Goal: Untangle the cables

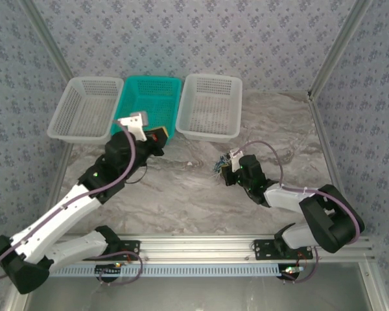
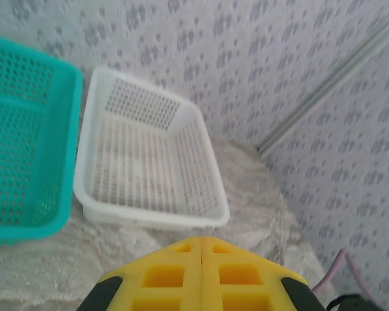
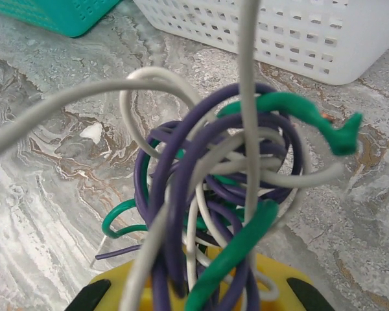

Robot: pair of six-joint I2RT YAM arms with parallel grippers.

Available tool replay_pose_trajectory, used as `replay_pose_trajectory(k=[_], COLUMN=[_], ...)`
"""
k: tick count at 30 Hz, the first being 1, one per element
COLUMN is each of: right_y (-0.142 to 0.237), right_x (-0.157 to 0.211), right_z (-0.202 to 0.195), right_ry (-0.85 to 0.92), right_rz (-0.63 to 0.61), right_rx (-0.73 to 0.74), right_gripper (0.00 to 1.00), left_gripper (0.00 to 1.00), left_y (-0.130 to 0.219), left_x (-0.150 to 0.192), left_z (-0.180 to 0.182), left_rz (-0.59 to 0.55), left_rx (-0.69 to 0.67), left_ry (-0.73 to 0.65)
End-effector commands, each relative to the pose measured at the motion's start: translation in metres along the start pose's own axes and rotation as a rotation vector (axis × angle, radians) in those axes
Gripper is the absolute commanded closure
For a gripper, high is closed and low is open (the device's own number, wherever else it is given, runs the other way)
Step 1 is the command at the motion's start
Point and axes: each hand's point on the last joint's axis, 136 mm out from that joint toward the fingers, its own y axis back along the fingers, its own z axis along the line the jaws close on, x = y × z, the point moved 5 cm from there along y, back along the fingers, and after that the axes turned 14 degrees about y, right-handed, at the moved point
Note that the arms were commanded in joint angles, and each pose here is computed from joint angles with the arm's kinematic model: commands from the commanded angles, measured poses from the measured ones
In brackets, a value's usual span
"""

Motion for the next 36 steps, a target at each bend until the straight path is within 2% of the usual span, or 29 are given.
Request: replay_pose_trajectory(k=[1, 5, 7, 9, 12, 18, 22, 26, 30, 32, 36], right_y=[-0.001, 0.009, 0.017, 0.029, 0.045, 0.067, 0.073, 0.075, 0.076, 0.076, 0.077], right_x=[0.027, 0.005, -0.007, -0.021, -0.038, -0.058, -0.068, -0.076, -0.086, -0.087, -0.089], right_z=[0.001, 0.017, 0.020, 0.023, 0.018, 0.007, 0.007, 0.012, 0.017, 0.018, 0.020], right_ry=[-0.038, -0.045, -0.060, -0.066, -0.079, -0.190, -0.289, -0.349, -0.383, -0.387, -0.384], right_rz=[0.132, 0.038, -0.010, -0.060, -0.116, -0.151, -0.135, -0.087, -0.094, -0.090, -0.093], right_rx=[-0.009, -0.125, -0.159, -0.183, -0.166, -0.206, -0.289, -0.344, -0.402, -0.408, -0.419], right_gripper=[0.93, 0.93, 0.94, 0.95, 0.97, 1.00, 1.00, 1.00, 1.00, 1.00, 1.00], left_gripper=[1.00, 1.00, 0.91, 0.76, 0.58, 0.43, 0.38, 0.36, 0.37, 0.45, 0.73], left_y=[-0.009, -0.034, -0.048, -0.062, -0.074, -0.078, -0.083, -0.089, -0.102, -0.106, -0.111], left_x=[0.009, 0.039, 0.060, 0.079, 0.103, 0.143, 0.153, 0.159, 0.167, 0.167, 0.163], left_z=[0.012, 0.009, 0.008, 0.011, 0.021, 0.011, 0.015, 0.012, 0.013, 0.012, 0.012], left_rz=[0.006, 0.151, 0.253, 0.347, 0.423, 0.617, 0.651, 0.674, 0.692, 0.672, 0.623], left_rx=[-0.034, 0.051, 0.094, 0.120, 0.158, 0.407, 0.421, 0.458, 0.446, 0.454, 0.426], left_ry=[-0.006, -0.019, -0.043, -0.078, -0.133, -0.206, -0.247, -0.244, -0.234, -0.215, -0.203])
